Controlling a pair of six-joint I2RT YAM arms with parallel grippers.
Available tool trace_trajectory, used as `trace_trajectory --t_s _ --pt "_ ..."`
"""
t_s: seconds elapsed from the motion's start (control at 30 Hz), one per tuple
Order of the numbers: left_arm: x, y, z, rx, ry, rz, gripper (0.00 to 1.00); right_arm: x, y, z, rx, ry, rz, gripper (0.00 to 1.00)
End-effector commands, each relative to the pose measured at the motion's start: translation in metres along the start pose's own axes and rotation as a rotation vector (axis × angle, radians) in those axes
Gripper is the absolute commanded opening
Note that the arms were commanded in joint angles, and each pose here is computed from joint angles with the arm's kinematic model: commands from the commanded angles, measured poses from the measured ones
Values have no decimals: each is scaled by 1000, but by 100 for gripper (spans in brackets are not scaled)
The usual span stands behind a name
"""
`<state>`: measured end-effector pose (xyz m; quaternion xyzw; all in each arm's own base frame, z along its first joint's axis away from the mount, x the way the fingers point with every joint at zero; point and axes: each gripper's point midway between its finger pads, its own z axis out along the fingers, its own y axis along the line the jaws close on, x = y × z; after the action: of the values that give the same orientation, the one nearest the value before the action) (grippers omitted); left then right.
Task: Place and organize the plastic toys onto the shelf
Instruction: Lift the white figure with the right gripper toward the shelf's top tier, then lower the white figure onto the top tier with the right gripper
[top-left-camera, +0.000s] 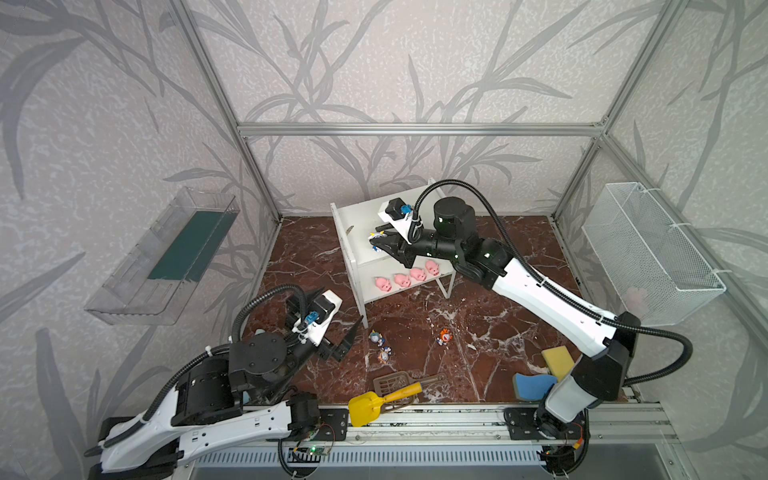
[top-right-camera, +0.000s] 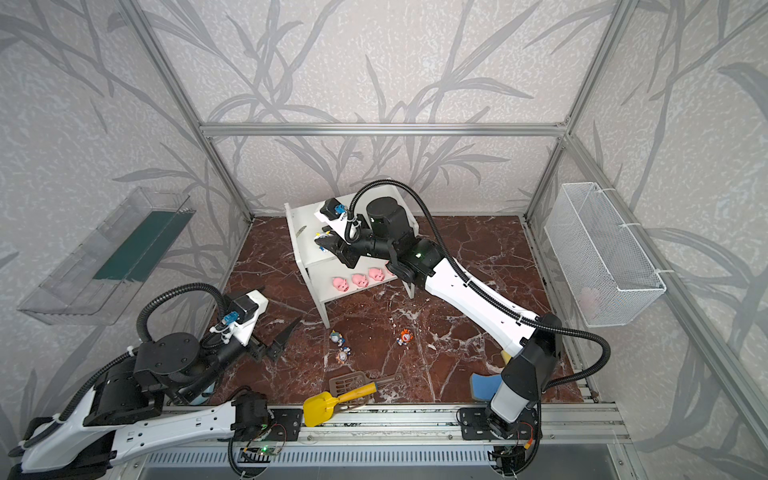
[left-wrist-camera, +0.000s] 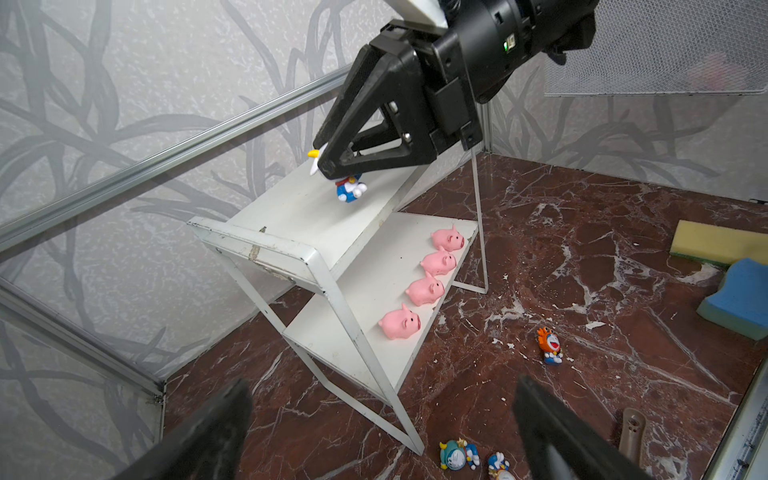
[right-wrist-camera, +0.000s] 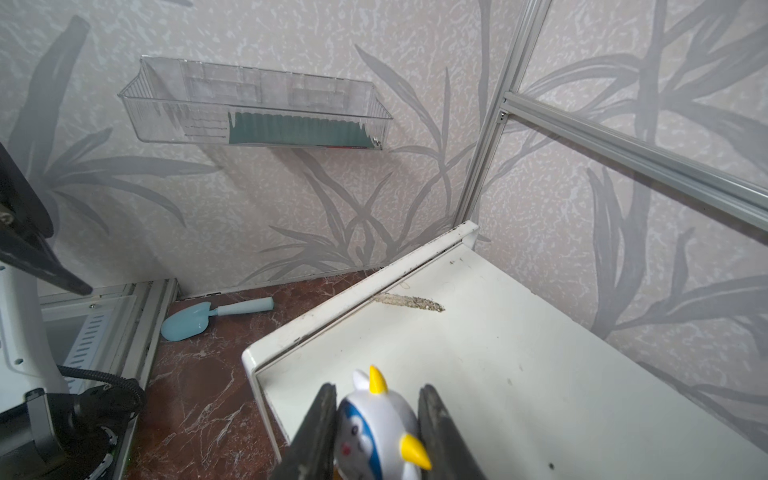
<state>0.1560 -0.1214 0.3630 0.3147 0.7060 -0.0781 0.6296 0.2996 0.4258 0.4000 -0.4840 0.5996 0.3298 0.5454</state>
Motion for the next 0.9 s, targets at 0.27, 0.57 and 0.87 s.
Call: trace_trajectory --t_s 0.27,0.57,0.87 --pt "3 0 -7 26 -51 -29 99 1 16 18 -118 -37 -101 23" --pt "8 -5 -3 39 -37 -30 99 8 13 32 -119 -61 -106 23" --pt "10 -10 1 57 -37 -41 99 9 10 40 -120 -83 -122 27"
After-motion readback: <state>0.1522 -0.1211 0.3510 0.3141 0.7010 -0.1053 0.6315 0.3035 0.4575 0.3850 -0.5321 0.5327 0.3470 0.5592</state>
